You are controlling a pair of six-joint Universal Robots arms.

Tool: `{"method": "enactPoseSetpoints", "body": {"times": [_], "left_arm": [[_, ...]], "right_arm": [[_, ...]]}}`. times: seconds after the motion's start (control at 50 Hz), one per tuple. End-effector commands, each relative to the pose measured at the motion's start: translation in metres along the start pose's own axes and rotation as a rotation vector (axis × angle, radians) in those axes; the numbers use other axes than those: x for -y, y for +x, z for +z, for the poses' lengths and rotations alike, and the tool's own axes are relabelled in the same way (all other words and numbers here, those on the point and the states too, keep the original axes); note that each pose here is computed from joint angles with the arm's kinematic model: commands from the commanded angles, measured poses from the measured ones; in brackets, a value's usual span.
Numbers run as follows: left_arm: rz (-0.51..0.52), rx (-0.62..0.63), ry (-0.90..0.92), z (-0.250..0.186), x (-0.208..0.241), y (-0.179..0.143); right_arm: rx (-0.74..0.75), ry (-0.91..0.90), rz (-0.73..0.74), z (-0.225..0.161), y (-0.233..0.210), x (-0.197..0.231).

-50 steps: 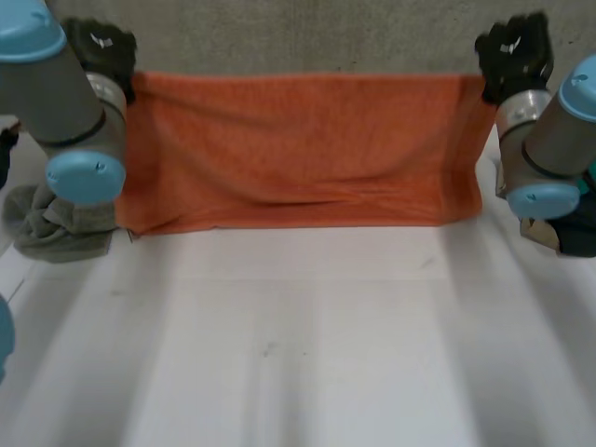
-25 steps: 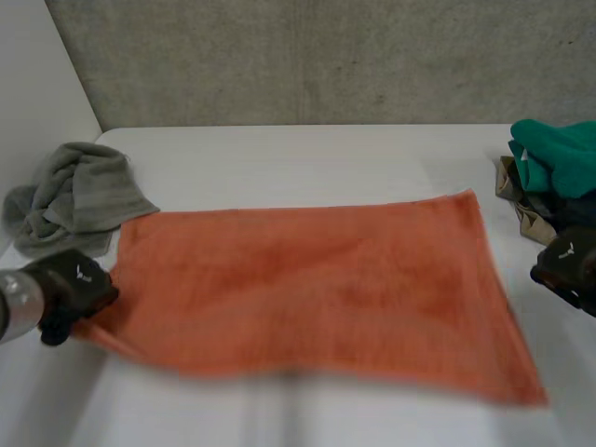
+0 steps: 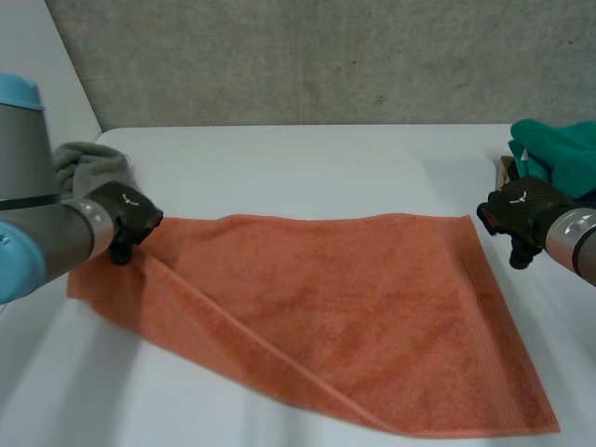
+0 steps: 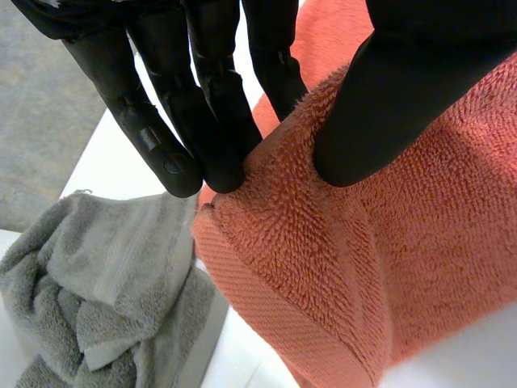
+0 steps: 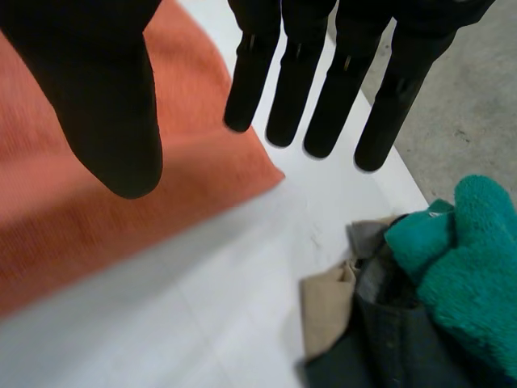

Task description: Fold the laundry.

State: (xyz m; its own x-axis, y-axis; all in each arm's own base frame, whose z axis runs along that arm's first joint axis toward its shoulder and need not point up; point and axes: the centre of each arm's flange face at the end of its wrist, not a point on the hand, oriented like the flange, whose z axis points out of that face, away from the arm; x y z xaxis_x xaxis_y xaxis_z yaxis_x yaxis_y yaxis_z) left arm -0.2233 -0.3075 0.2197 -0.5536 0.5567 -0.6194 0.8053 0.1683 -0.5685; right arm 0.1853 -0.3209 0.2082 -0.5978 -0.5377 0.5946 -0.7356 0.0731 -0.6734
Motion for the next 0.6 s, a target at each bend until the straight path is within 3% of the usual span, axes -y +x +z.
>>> {"method": "enactPoseSetpoints", "body": {"times": [0.02,0.2,0.36,0.6], "left_arm": [[-0.073,0.079,0.002,0.027,0.016,-0.004],[-0.121,0.143,-0.037,0.044,0.021,-0.009],[-0.137,0.161,-0.034,0.050,0.021,-0.014],[-0.153,0.192,-0.049,0.056,0.014,-0.025]], "right_arm": [[0.017,0.050,0.209,-0.030,-0.006,0.023],[0.125,-0.045,0.376,-0.068,-0.032,0.022],[0.228,-0.146,0.297,-0.087,-0.068,0.003],[0.244,-0.225,0.248,-0.091,-0.089,-0.026]]}}
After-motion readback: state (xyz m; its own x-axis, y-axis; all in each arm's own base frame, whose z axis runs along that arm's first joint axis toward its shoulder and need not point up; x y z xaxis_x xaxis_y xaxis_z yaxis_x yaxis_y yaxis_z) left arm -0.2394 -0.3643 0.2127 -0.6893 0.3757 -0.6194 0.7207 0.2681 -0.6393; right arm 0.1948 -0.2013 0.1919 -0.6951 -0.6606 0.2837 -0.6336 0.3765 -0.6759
